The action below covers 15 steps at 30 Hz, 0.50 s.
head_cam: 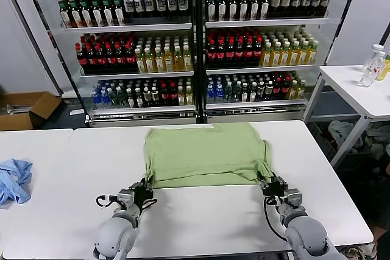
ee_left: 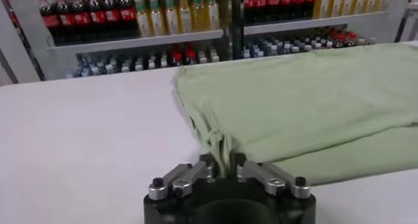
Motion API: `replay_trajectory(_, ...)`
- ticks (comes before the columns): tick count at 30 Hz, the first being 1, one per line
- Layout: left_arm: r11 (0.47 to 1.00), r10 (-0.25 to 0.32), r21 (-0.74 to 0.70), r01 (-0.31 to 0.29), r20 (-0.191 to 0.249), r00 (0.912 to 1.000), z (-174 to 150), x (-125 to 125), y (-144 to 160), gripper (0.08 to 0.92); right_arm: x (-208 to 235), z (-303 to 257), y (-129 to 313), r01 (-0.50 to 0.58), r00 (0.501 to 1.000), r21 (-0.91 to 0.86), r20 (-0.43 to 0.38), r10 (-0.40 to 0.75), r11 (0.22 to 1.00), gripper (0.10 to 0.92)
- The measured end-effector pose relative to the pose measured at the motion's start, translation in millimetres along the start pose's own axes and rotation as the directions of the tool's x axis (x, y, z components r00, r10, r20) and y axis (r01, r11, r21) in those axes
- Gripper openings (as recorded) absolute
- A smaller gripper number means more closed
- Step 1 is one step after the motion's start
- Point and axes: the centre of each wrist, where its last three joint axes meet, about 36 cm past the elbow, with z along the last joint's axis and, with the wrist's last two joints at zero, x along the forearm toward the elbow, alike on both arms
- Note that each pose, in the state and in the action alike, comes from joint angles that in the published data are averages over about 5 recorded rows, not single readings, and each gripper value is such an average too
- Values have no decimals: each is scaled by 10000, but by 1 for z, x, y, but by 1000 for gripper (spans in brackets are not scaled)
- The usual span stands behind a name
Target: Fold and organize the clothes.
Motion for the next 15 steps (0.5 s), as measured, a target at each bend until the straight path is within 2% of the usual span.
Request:
replay_trajectory(3, 10000, 43, 56, -43, -24, 10000, 3, 10, 3, 101, 13, 0, 0, 50, 10000, 100, -29, -50, 9999, 195)
replay_trajectory(6, 9999, 82, 76, -82, -58, 9999, 7, 25, 4, 98, 30, 1, 2, 117, 9999, 199, -48, -116, 9997, 154)
replay_trajectory(15, 9999, 156, -27, -156, -185, 9997, 18, 90, 3, 98, 96, 3, 16, 102, 9999, 512, -23, -101, 9986, 151)
